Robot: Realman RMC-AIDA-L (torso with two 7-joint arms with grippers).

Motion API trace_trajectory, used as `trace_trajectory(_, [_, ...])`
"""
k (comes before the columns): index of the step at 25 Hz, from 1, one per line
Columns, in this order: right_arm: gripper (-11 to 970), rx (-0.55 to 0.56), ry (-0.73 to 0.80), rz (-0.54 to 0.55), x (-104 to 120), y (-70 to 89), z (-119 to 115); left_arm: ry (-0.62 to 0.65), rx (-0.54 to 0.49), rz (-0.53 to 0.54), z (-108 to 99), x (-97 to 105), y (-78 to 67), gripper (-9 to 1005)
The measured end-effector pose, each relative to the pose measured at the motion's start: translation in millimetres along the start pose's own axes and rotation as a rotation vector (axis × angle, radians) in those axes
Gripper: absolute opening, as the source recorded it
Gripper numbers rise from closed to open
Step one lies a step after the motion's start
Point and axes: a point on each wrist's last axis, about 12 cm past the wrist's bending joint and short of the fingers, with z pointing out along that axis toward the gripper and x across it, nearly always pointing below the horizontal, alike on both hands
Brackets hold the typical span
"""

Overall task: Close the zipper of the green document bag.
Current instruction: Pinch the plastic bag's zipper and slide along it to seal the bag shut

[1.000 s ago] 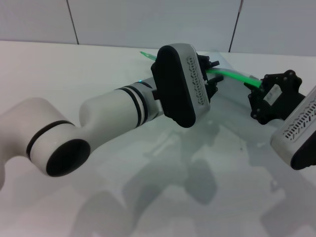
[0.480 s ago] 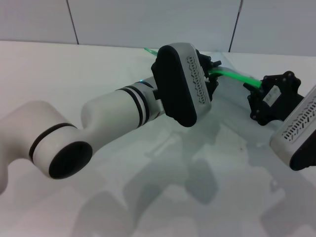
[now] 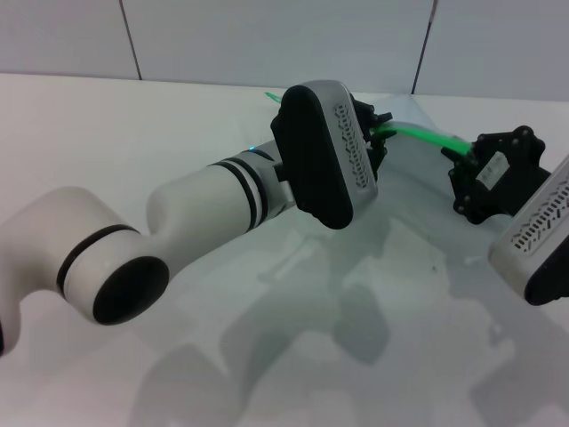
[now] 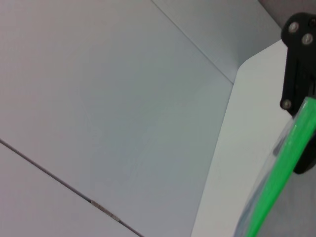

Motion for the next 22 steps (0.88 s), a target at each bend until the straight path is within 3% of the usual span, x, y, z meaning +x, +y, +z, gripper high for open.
trace_trajectory(22, [48, 0.023, 0.004, 0.004, 1, -4.9, -5, 0.035, -0.025, -0.023, -2, 11, 5.4, 101])
